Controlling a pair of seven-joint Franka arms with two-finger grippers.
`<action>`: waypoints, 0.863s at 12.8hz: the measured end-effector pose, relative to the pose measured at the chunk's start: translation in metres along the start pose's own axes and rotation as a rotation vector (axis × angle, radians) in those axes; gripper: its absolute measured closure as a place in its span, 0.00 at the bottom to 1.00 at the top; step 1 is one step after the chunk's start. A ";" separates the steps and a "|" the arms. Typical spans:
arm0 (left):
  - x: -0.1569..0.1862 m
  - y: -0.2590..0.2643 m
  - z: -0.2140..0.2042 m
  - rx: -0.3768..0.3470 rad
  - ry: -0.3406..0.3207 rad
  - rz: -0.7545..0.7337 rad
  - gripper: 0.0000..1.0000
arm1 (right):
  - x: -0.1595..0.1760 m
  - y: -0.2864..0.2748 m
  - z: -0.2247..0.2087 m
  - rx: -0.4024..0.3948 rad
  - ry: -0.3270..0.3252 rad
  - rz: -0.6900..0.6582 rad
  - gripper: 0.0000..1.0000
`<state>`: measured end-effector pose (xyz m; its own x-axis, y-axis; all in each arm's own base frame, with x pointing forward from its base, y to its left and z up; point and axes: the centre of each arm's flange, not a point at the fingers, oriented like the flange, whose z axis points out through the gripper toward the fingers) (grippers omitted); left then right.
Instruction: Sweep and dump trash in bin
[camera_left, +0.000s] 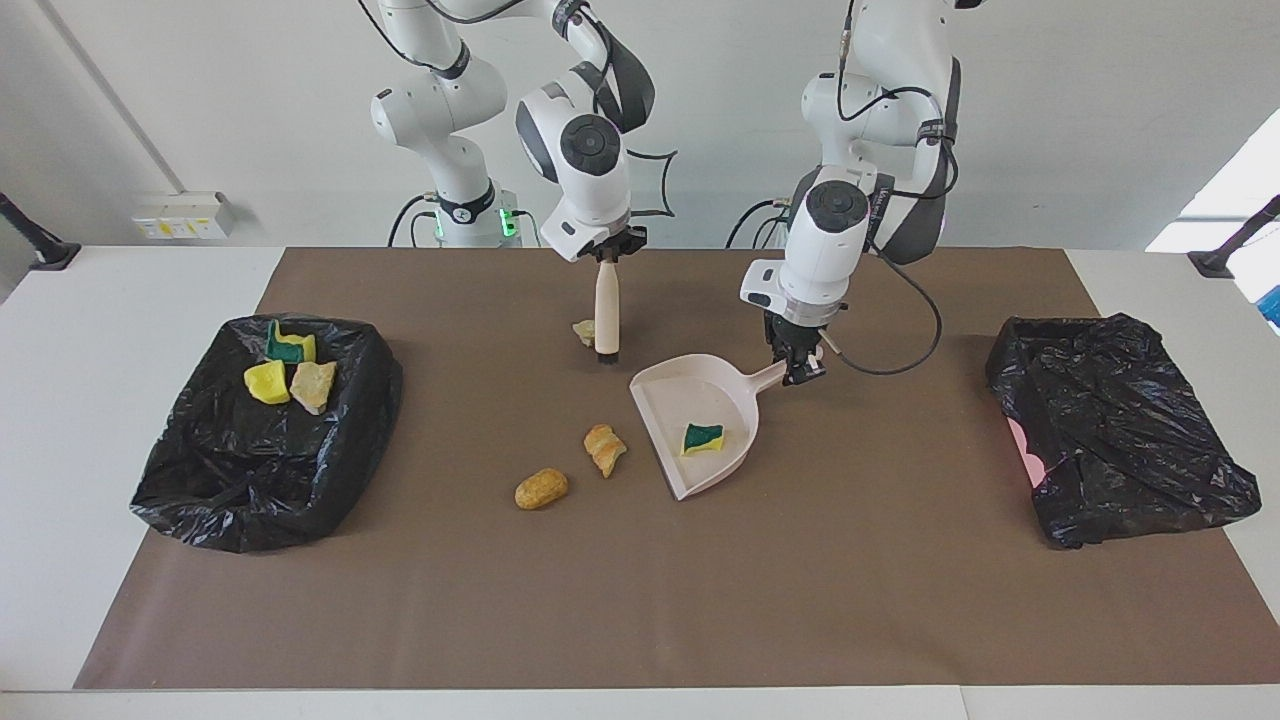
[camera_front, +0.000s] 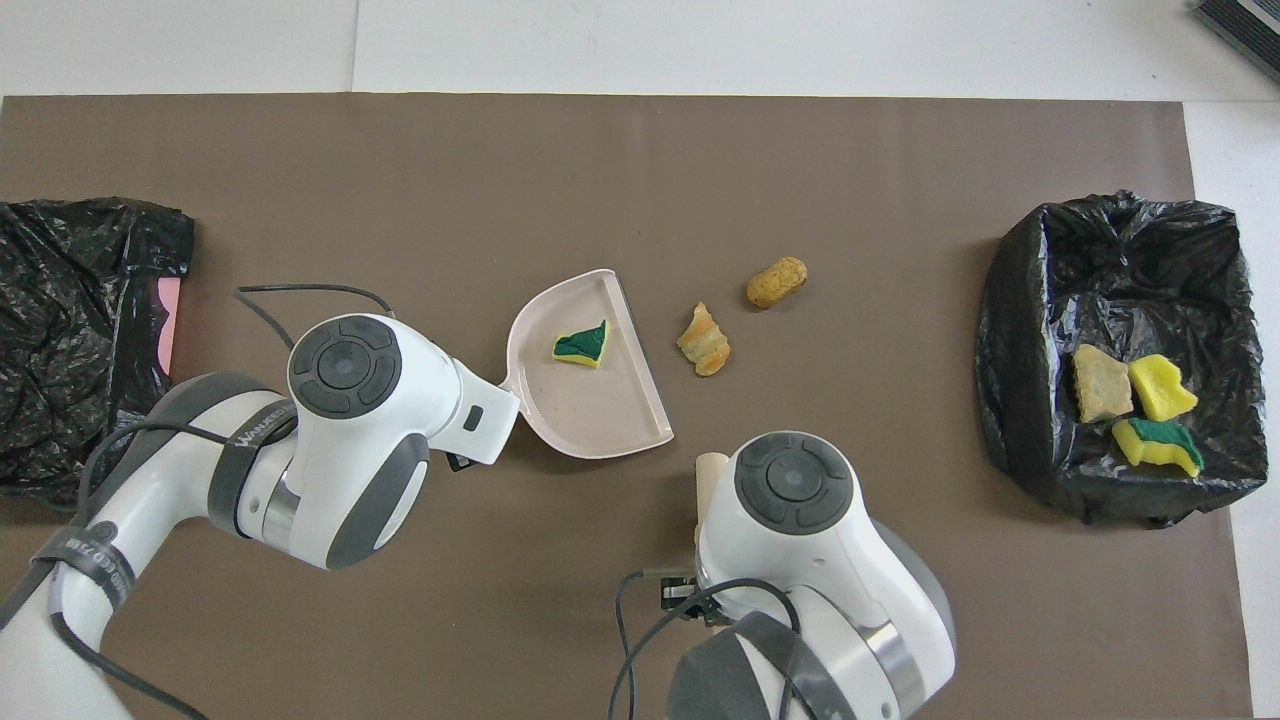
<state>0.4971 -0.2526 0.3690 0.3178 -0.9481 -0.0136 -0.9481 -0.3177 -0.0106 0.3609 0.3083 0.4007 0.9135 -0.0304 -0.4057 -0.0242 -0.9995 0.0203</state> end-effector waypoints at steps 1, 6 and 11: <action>0.000 0.000 0.000 -0.001 -0.001 -0.001 0.69 | -0.015 -0.002 0.009 -0.018 -0.005 0.024 0.75; -0.003 0.003 0.004 -0.018 -0.019 0.013 0.69 | -0.060 -0.007 0.025 -0.053 0.016 0.299 0.75; -0.009 0.013 0.006 -0.079 -0.072 0.171 0.69 | -0.052 -0.013 0.088 -0.031 0.074 0.435 0.75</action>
<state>0.4820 -0.2479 0.3629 0.1486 -0.9856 -0.0802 -0.9850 -0.1547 0.0765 0.2778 0.3220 0.3414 0.8477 -0.4464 -0.2866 -0.4017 -0.8930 0.2029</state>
